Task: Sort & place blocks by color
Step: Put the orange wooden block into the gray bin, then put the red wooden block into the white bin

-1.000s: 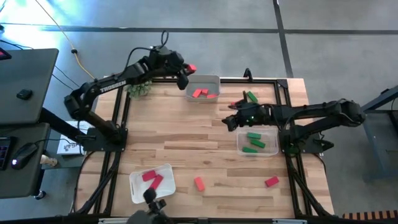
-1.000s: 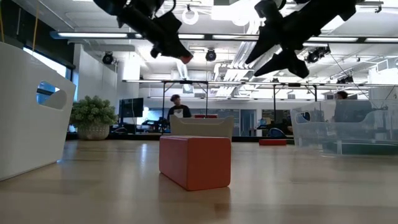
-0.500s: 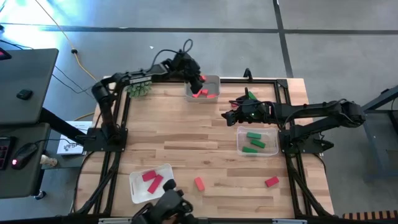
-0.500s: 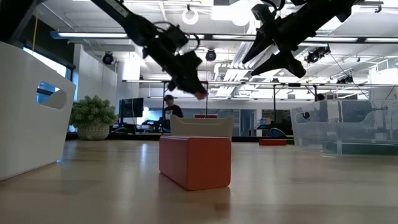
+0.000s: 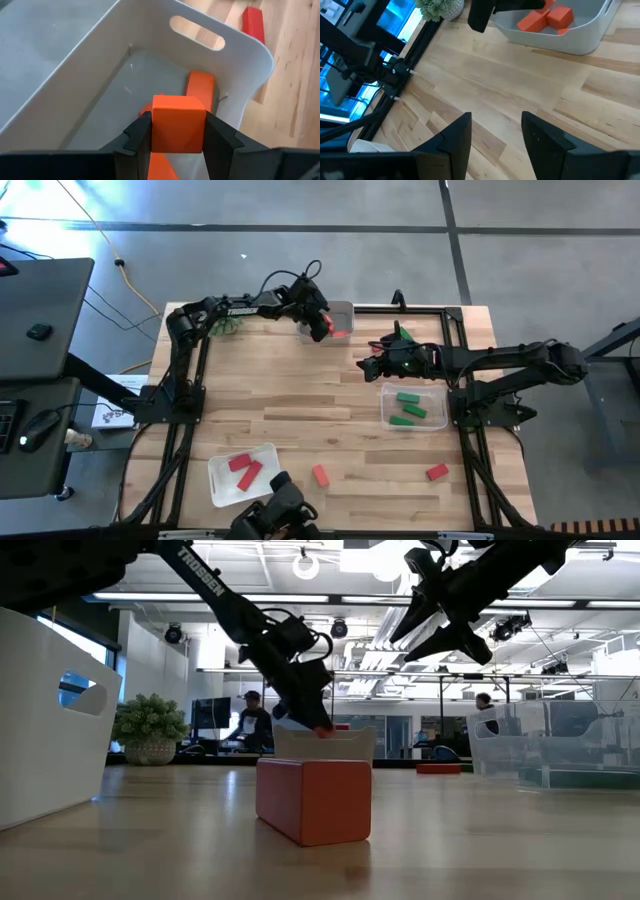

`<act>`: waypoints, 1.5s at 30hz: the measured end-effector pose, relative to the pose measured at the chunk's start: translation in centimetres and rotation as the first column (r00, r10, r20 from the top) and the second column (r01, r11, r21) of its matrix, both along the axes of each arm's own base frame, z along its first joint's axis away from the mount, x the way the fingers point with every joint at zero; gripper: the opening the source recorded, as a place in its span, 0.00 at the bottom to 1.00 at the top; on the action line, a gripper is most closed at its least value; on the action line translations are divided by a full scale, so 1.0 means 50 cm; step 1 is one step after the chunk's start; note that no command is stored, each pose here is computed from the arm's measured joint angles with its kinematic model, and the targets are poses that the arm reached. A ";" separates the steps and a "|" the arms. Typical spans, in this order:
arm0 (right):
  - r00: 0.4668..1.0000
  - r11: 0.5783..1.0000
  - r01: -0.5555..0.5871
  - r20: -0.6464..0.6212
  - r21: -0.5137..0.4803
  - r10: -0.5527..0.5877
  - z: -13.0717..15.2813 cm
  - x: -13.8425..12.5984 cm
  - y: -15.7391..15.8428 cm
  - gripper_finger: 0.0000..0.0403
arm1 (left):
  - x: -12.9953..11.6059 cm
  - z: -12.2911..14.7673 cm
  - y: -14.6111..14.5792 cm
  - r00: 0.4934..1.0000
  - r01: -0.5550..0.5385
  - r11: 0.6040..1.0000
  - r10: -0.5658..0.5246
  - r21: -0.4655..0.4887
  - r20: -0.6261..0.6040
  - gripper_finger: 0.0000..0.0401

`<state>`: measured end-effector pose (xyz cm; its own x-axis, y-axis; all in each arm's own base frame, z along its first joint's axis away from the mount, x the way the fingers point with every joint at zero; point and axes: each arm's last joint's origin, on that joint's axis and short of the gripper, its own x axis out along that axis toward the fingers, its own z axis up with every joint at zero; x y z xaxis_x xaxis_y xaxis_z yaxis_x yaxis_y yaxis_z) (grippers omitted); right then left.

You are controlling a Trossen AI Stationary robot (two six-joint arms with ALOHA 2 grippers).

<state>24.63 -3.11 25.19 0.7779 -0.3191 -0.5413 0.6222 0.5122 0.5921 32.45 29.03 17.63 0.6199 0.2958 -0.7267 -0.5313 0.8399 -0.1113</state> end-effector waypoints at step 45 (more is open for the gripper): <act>0.826 0.816 -0.511 -0.111 0.270 0.553 -0.028 -0.024 0.139 0.40 | 0.032 0.109 -0.082 0.996 0.018 0.996 -0.026 0.087 0.088 0.49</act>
